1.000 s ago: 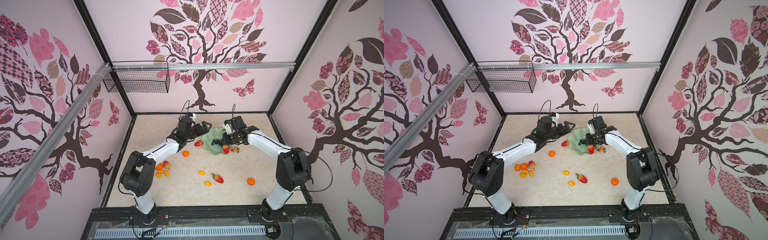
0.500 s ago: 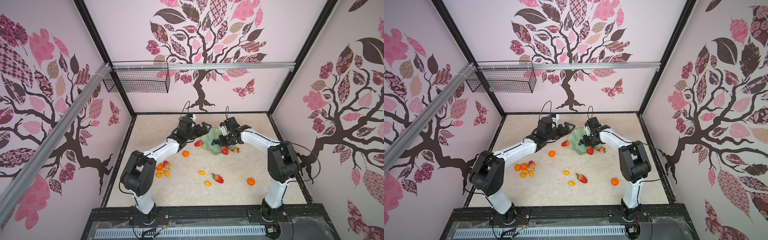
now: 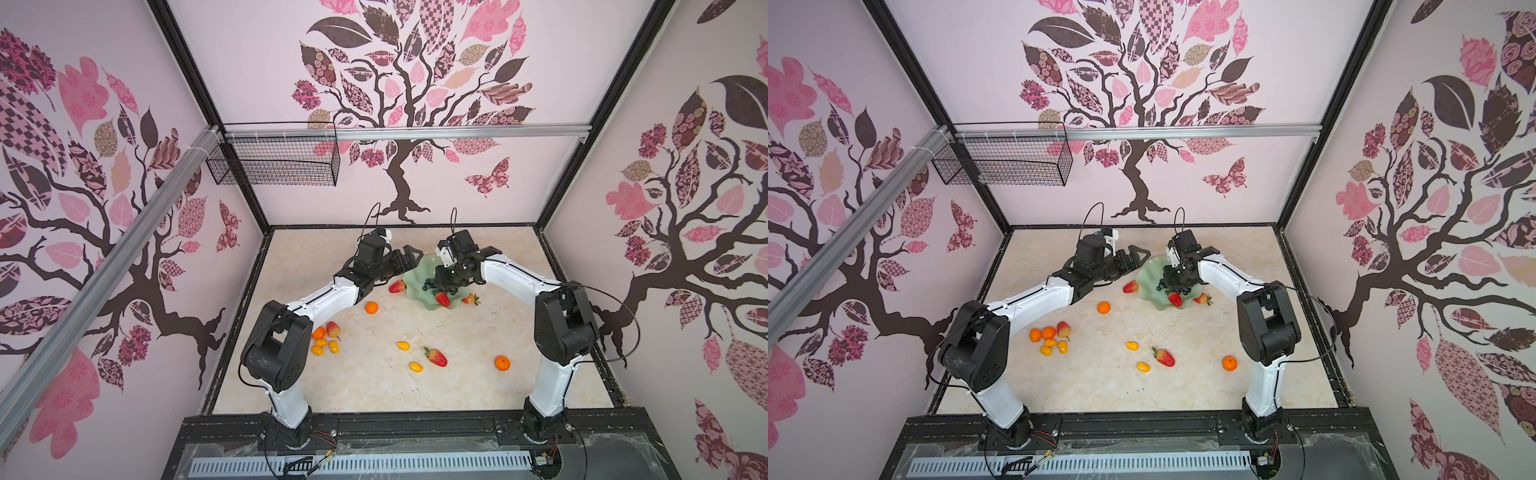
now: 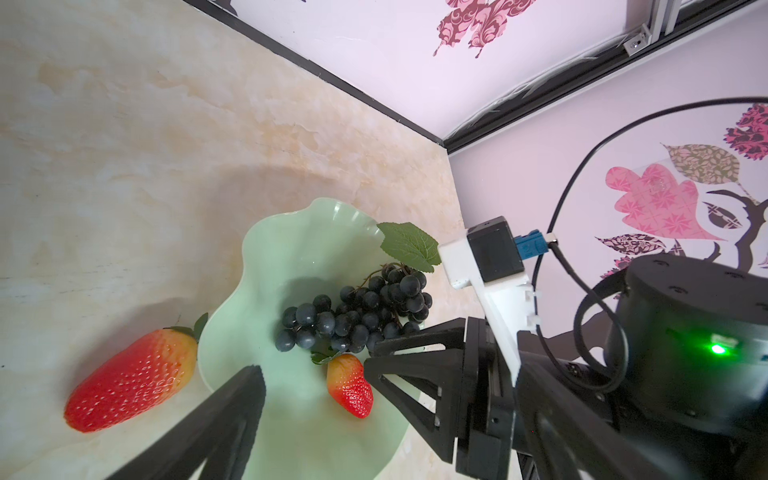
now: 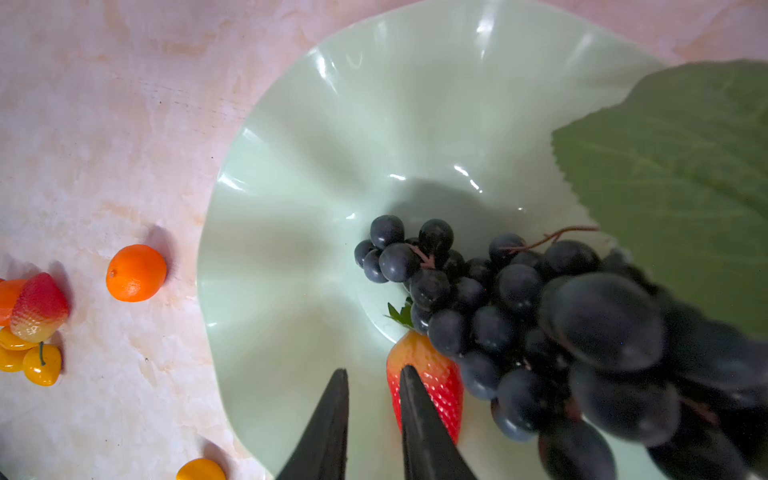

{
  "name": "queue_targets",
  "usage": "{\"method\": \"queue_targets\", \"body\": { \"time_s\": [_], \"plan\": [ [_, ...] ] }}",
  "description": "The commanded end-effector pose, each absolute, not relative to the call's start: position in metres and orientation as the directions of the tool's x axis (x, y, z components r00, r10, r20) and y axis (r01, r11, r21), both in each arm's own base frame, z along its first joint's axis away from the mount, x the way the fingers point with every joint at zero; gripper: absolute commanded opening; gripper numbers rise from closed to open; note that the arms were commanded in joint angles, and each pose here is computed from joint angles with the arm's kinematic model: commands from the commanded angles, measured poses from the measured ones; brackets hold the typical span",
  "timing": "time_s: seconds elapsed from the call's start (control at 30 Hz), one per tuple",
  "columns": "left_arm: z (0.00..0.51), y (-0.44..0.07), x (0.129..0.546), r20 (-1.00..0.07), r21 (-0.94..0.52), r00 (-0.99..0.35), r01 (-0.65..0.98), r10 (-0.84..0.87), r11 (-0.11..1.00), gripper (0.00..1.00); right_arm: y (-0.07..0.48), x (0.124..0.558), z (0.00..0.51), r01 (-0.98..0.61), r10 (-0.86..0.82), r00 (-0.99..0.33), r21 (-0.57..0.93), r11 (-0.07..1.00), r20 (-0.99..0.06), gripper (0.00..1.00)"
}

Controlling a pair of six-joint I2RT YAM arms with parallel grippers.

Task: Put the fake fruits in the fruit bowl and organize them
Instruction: 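Lower the strawberry into the bowl and open the right gripper, then withdraw the right gripper and move it to the red-and-yellow strawberry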

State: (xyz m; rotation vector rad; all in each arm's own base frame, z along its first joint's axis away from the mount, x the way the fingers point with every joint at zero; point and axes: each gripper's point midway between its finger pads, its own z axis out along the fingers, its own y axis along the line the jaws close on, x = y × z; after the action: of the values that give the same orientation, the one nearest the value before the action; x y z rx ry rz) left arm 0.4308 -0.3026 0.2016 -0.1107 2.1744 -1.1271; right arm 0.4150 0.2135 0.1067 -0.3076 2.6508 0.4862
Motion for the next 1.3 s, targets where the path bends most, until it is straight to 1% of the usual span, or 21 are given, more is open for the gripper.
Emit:
{"method": "queue_targets", "body": {
  "time_s": [0.0, 0.17, 0.27, 0.37, 0.4, 0.5, 0.63, 0.83, 1.03, 1.27],
  "plan": [
    [0.219, -0.309, 0.431, -0.587, -0.712, -0.744, 0.287, -0.32, 0.641, 0.98, 0.21, 0.413, 0.156, -0.277, -0.073, -0.833, 0.299, 0.913, -0.549, 0.26],
    [0.231, -0.329, 0.411, -0.689, -0.595, -0.701, 0.399, -0.185, 0.698, 0.98, 0.181, 0.398, 0.183, -0.191, 0.056, -0.778, 0.32, 0.928, -0.626, 0.27],
    [0.231, -0.344, 0.396, -0.726, -0.532, -0.679, 0.455, -0.109, 0.714, 0.98, 0.151, 0.389, 0.191, -0.102, 0.185, -0.737, 0.378, 0.92, -0.65, 0.29],
    [0.234, -0.361, 0.38, -0.749, -0.497, -0.66, 0.515, -0.046, 0.698, 0.98, 0.112, 0.38, 0.19, 0.011, 0.346, -0.681, 0.463, 0.886, -0.645, 0.3],
    [0.235, -0.367, 0.375, -0.757, -0.485, -0.653, 0.538, -0.024, 0.689, 0.98, 0.099, 0.376, 0.187, 0.055, 0.397, -0.662, 0.487, 0.872, -0.635, 0.32],
    [0.237, -0.385, 0.356, -0.782, -0.438, -0.621, 0.611, 0.056, 0.66, 0.98, 0.075, 0.367, 0.175, 0.153, 0.514, -0.636, 0.558, 0.816, -0.576, 0.33],
    [0.232, -0.407, 0.332, -0.8, -0.377, -0.58, 0.687, 0.154, 0.622, 0.98, 0.068, 0.36, 0.149, 0.241, 0.574, -0.649, 0.581, 0.777, -0.499, 0.34],
    [0.22, -0.431, 0.302, -0.811, -0.255, -0.505, 0.758, 0.294, 0.6, 0.98, 0.06, 0.36, 0.119, 0.357, 0.682, -0.627, 0.64, 0.681, -0.376, 0.34],
    [0.205, -0.447, 0.287, -0.79, -0.249, -0.505, 0.783, 0.348, 0.57, 0.98, 0.049, 0.358, 0.093, 0.454, 0.746, -0.6, 0.644, 0.615, -0.289, 0.34],
    [0.202, -0.448, 0.288, -0.782, -0.251, -0.514, 0.777, 0.353, 0.577, 0.98, 0.047, 0.358, 0.07, 0.504, 0.786, -0.589, 0.675, 0.538, -0.187, 0.34]
  ]
}}
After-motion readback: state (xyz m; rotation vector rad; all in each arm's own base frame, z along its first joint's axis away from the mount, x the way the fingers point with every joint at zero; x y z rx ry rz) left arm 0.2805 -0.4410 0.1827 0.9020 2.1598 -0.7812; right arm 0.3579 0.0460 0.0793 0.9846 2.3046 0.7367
